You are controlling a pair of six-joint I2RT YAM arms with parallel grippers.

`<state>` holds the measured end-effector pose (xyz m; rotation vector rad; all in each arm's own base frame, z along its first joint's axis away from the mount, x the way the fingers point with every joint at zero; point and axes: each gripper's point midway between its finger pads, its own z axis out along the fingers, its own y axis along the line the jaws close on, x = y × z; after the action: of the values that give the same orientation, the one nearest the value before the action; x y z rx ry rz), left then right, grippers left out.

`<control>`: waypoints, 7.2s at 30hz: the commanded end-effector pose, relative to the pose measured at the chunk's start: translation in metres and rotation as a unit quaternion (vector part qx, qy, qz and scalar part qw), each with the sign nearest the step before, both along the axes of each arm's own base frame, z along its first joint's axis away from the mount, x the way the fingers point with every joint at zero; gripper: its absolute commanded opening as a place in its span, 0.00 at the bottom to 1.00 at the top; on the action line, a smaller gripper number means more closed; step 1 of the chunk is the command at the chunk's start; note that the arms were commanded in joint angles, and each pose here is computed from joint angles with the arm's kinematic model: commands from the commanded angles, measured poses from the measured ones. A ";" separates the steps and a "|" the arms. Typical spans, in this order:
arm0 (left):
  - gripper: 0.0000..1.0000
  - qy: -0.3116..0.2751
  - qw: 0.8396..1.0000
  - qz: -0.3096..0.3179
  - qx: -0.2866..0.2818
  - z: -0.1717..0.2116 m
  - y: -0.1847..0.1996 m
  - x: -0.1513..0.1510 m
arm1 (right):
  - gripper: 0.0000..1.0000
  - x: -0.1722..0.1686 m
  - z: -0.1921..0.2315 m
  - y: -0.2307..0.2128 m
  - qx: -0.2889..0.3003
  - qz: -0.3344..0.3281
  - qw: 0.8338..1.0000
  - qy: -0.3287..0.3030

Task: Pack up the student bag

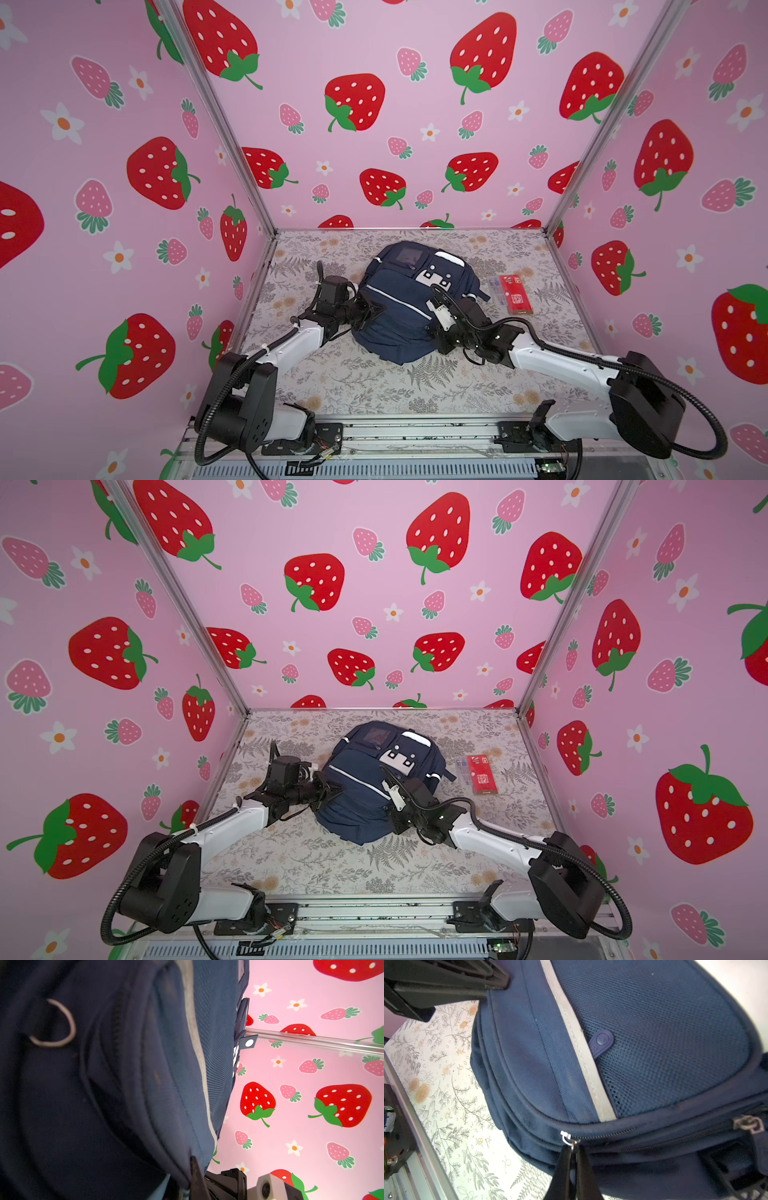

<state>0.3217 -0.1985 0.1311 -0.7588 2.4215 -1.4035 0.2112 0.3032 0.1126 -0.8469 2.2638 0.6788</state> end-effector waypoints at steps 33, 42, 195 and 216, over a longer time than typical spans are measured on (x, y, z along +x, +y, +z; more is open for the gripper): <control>0.39 -0.212 0.947 -0.103 0.218 0.076 0.012 -0.012 | 0.00 0.009 0.026 0.059 0.052 -0.057 0.992 0.096; 0.57 -0.253 0.901 -0.124 0.331 0.094 0.049 -0.020 | 0.00 0.008 0.025 0.044 0.047 -0.054 0.993 0.090; 0.00 -0.074 0.991 -0.103 -0.030 0.015 -0.043 0.042 | 0.00 0.030 0.040 0.198 0.085 -0.073 0.987 0.117; 0.00 -0.069 0.991 -0.117 -0.002 0.007 -0.042 0.037 | 0.38 0.019 0.051 0.124 0.039 -0.114 0.990 0.078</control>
<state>0.3697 -0.2242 0.1131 -0.4997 2.4703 -1.3860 0.2280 0.4340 0.1269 -0.5340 2.5056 0.7111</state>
